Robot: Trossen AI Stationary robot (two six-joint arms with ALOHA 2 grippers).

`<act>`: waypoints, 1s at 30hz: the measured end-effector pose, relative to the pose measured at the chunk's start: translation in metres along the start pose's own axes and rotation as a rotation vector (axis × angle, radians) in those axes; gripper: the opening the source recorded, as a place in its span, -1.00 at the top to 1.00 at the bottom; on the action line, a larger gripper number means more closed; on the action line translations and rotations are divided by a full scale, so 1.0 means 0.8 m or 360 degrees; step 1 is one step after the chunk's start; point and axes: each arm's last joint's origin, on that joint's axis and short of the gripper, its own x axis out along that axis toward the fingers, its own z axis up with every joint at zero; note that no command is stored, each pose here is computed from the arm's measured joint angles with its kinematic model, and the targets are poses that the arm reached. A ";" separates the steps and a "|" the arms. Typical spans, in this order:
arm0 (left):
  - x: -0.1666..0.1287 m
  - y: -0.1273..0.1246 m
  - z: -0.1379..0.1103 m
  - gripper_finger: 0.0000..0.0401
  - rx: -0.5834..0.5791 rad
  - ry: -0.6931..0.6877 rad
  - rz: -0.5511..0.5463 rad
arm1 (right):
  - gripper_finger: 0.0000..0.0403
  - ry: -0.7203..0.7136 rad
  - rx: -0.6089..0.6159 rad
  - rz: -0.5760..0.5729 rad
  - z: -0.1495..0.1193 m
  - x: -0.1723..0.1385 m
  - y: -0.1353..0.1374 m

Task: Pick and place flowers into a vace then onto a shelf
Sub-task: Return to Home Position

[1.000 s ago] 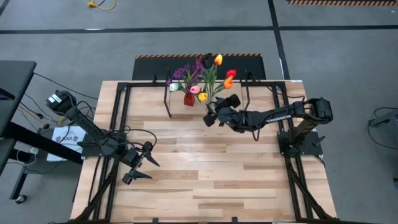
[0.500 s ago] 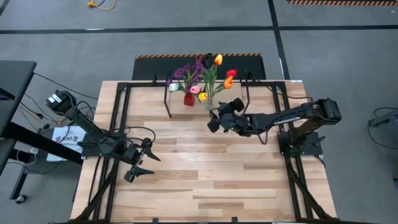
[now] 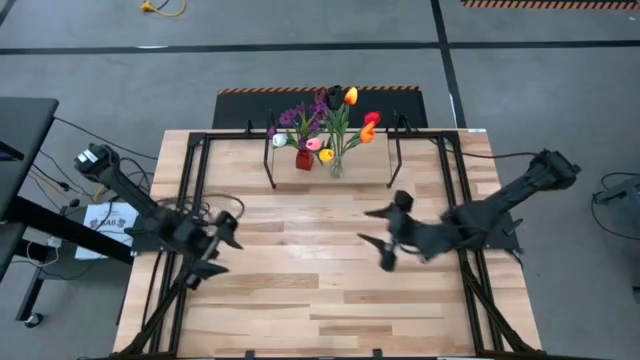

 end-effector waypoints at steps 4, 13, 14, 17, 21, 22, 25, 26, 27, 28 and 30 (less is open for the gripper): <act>-0.008 -0.002 0.040 -0.26 0.0245 -0.0147 -0.0086 | -0.29 -0.0101 -0.0039 0.0174 0.009 -0.052 0.005; -0.068 0.023 0.117 -0.26 0.0302 0.0377 0.0377 | -0.29 -0.0250 0.0127 0.0595 0.020 -0.134 -0.059; -0.075 0.024 0.118 -0.26 0.0296 0.0378 0.0320 | -0.29 -0.0268 0.0129 0.0659 0.015 -0.139 -0.067; -0.088 0.025 0.113 -0.26 0.0266 0.0323 0.0176 | -0.29 -0.0350 0.0177 0.0825 -0.004 -0.151 -0.088; -0.098 0.032 0.081 -0.26 0.0277 0.0343 0.0240 | -0.29 -0.0477 0.0214 0.0992 -0.045 -0.162 -0.113; -0.098 0.033 0.074 -0.26 0.0269 0.0331 0.0270 | -0.29 -0.0501 0.0222 0.1005 -0.055 -0.163 -0.119; -0.097 0.035 0.048 -0.26 0.0275 0.0367 0.0328 | -0.29 -0.0557 0.0238 0.0976 -0.083 -0.163 -0.131; -0.097 0.035 0.041 -0.26 0.0269 0.0362 0.0320 | -0.29 -0.0559 0.0223 0.0970 -0.093 -0.162 -0.134; -0.097 0.036 0.035 -0.26 0.0261 0.0349 0.0313 | -0.29 -0.0566 0.0216 0.0966 -0.102 -0.161 -0.137; -0.097 0.036 0.029 -0.26 0.0254 0.0335 0.0312 | -0.29 -0.0583 0.0225 0.0967 -0.109 -0.162 -0.141; -0.098 0.038 0.012 -0.26 0.0252 0.0333 0.0313 | -0.29 -0.0588 0.0230 0.0962 -0.126 -0.162 -0.148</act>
